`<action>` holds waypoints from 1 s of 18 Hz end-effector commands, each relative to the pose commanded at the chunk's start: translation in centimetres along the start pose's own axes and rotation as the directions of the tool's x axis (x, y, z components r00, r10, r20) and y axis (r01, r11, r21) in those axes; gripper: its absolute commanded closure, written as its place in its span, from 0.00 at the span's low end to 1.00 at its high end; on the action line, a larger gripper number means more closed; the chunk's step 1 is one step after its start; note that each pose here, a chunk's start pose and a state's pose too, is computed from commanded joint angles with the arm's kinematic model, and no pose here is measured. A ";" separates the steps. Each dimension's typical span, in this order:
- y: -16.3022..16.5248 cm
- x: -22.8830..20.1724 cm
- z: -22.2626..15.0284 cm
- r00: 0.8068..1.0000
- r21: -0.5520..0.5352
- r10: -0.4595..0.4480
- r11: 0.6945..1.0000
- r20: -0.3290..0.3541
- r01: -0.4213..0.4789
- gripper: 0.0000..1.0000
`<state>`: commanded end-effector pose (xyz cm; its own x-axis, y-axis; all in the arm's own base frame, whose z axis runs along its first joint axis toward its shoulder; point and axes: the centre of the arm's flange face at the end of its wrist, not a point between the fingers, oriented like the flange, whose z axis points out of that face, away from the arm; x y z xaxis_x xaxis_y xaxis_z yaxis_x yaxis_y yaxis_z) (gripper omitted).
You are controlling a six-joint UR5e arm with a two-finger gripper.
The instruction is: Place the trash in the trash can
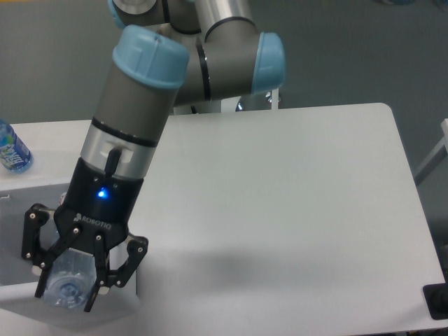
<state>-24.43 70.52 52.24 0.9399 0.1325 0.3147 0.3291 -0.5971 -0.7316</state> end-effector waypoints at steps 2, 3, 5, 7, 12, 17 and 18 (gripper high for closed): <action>0.5 0.0 0.3 1.000 -0.010 0.015 1.000 -0.002 -0.015 0.00; 0.9 0.3 0.4 1.000 -0.018 0.017 1.000 -0.004 -0.017 0.00; 1.1 1.1 -0.3 1.000 -0.018 0.021 1.000 -0.006 -0.021 0.00; 0.9 1.7 -1.6 1.000 -0.006 0.019 1.000 -0.004 -0.019 0.00; -0.7 -0.9 -6.2 0.996 0.048 0.002 0.999 0.088 -0.007 0.00; -1.5 -6.4 -10.7 0.966 0.086 -0.041 0.996 0.255 0.019 0.00; -1.6 -7.3 -12.2 0.955 0.098 -0.051 0.995 0.292 0.024 0.00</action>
<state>-32.91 60.85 58.49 0.9075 0.3878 0.1617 0.3584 -0.5136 -0.7796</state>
